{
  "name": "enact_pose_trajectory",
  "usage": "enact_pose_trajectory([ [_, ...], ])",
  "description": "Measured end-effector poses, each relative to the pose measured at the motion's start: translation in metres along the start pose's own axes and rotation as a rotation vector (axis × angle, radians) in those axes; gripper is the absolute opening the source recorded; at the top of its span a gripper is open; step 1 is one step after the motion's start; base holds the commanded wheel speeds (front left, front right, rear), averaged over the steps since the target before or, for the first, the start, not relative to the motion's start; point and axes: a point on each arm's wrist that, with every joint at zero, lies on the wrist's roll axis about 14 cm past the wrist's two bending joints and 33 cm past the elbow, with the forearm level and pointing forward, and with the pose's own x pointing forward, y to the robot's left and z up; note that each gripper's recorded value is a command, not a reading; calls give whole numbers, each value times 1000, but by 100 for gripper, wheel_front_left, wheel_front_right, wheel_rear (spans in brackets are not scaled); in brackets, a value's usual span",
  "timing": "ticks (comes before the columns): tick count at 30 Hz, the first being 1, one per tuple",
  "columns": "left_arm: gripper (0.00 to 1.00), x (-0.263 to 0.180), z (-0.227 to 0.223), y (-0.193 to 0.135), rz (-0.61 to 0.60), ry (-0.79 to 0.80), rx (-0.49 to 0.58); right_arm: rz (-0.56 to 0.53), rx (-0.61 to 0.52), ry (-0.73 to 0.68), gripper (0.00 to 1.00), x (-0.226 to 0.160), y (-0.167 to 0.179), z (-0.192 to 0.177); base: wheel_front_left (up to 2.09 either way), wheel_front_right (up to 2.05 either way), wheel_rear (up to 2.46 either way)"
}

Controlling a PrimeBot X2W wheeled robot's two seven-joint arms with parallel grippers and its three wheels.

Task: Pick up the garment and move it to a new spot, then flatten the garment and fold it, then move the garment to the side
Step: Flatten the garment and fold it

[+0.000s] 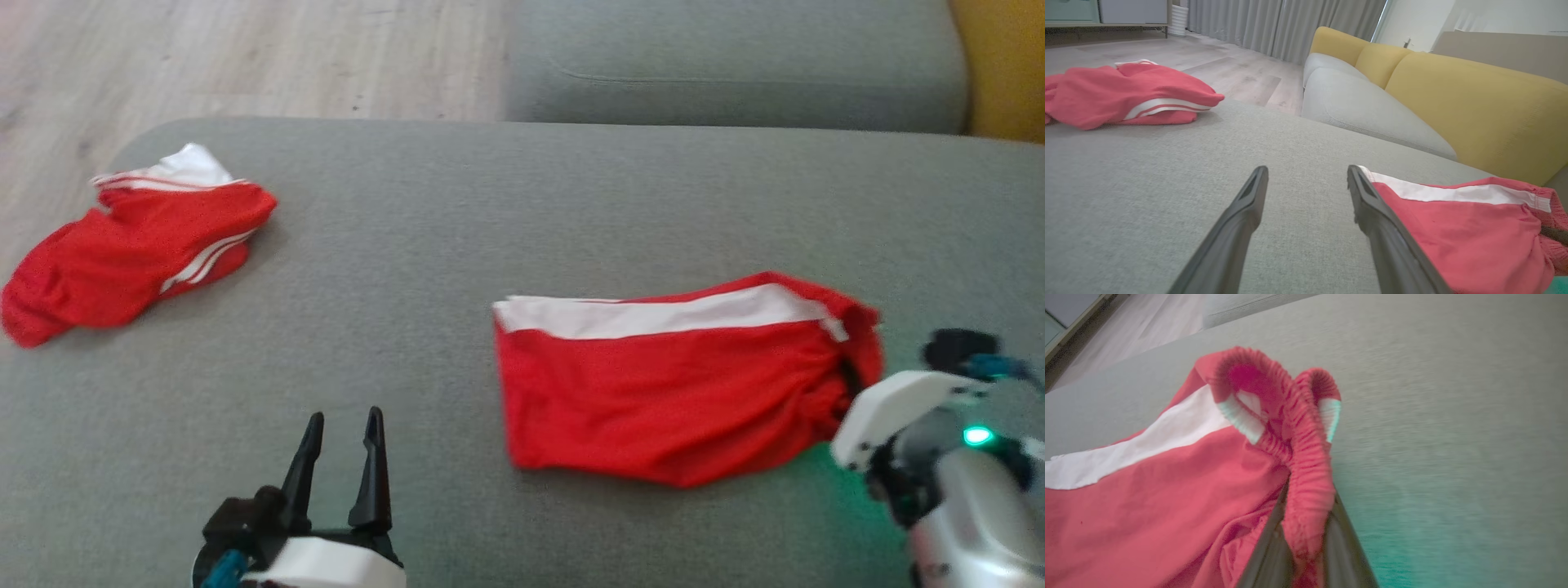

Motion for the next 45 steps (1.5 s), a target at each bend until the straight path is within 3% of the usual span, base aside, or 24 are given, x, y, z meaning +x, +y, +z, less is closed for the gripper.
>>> enact_pose_trajectory([
  [4,100,5,-6,-11,-37,21,8,-72,27,-34,0,-11,-35,14,0,0,0],
  [8,100,8,-10,-16,-55,34,10,-66,73,-27,0,-18,-35,8,0,0,0],
  [22,100,-4,0,0,3,-2,6,330,62,-57,0,-30,102,29,0,0,0],
  [34,100,-12,6,20,74,-25,-2,524,28,101,1,-19,177,-10,0,0,0],
  [36,100,-14,5,22,83,-24,-5,527,15,101,48,-13,181,-10,0,0,0],
  [37,100,-14,5,22,87,-23,-6,526,7,101,100,-10,182,-10,0,0,0],
  [45,100,-15,2,24,94,-15,-7,604,-19,57,100,-13,212,-2,0,0,0],
])
